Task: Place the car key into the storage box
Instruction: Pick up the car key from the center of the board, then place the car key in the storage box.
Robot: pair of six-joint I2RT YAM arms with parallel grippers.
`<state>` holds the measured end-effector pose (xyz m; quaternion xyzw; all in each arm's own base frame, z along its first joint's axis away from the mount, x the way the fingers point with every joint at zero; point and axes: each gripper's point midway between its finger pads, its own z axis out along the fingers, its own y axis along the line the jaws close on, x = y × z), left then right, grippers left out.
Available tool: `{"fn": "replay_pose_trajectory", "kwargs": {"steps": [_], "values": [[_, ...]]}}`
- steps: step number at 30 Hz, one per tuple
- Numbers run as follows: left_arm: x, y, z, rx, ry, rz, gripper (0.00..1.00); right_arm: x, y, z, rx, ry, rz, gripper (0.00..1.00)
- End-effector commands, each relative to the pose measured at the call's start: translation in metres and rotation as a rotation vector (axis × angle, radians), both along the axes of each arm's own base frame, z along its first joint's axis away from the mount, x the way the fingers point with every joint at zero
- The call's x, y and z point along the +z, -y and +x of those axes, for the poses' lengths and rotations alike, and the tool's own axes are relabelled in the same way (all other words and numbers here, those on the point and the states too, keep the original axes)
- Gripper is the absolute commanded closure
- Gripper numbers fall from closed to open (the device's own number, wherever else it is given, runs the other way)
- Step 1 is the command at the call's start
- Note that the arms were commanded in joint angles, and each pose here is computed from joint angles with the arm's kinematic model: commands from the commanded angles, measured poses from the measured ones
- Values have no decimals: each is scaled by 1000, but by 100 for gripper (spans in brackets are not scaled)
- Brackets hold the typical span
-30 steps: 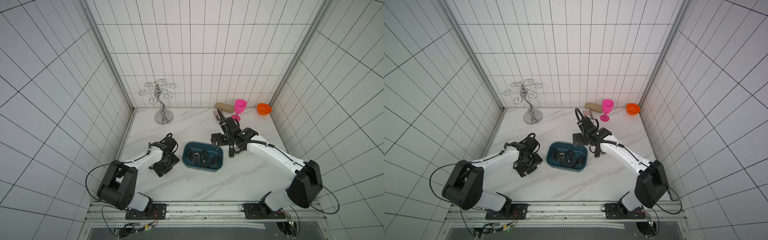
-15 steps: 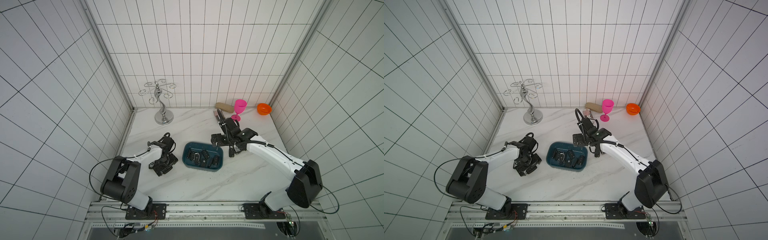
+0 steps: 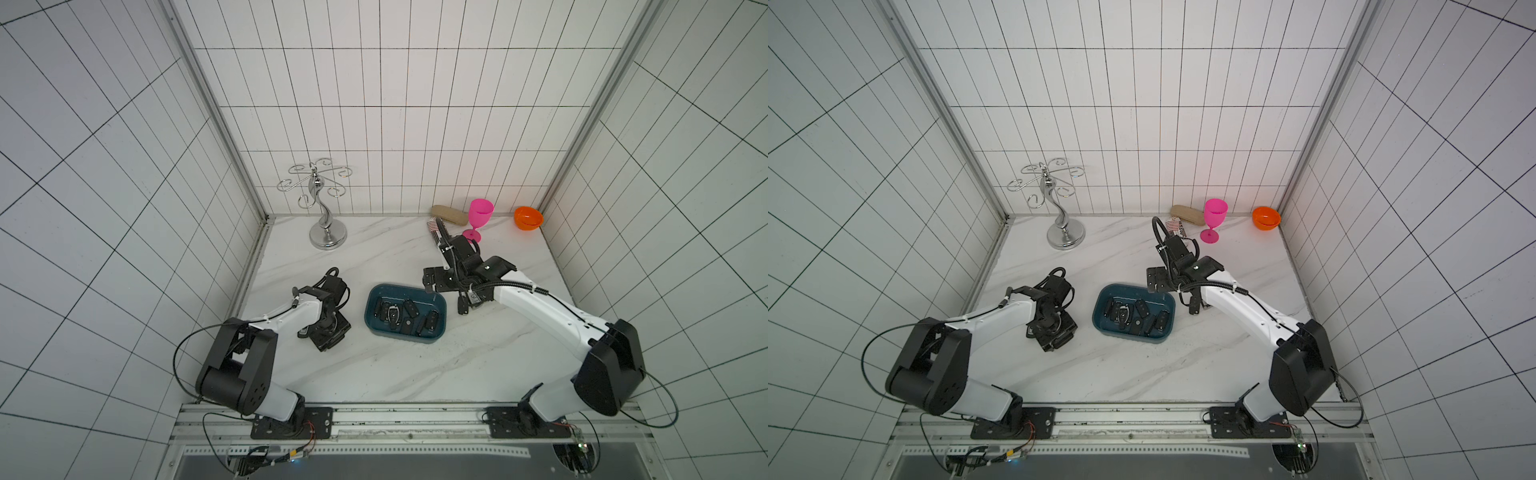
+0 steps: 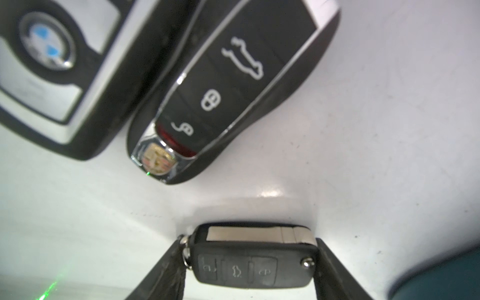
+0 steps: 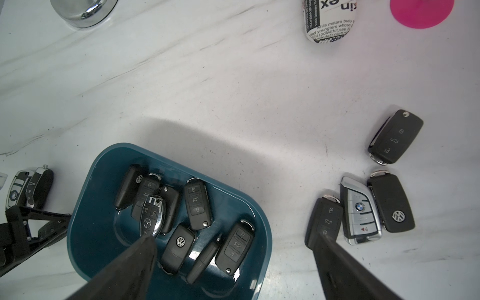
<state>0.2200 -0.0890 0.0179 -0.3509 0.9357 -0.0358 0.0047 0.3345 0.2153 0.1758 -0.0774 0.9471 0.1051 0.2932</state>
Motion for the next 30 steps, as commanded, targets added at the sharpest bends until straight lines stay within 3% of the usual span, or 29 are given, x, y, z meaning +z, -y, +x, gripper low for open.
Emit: {"fn": "replay_pose_trajectory", "kwargs": {"steps": [1, 9, 13, 16, 23, 27, 30], "values": [[15, 2, 14, -52, 72, 54, 45, -12, 6, -1, -17, -25, -16, 2], [127, 13, 60, -207, 309, 78, 42, -13, 30, 9, -114, -34, -9, 1], [161, 40, 70, -320, 358, -35, 42, -14, 67, 22, -264, -63, 1, 1], [166, 63, 69, -401, 344, -99, 42, -19, 108, 28, -426, -110, 21, 1], [153, 122, 58, -649, 262, -127, 41, -51, 187, 21, -770, -287, 132, 0], [142, 151, 58, -787, 209, -83, 41, -74, 208, 6, -886, -435, 121, 2], [129, 167, 62, -851, 165, -73, 41, -88, 206, -3, -886, -510, 136, 3]]}}
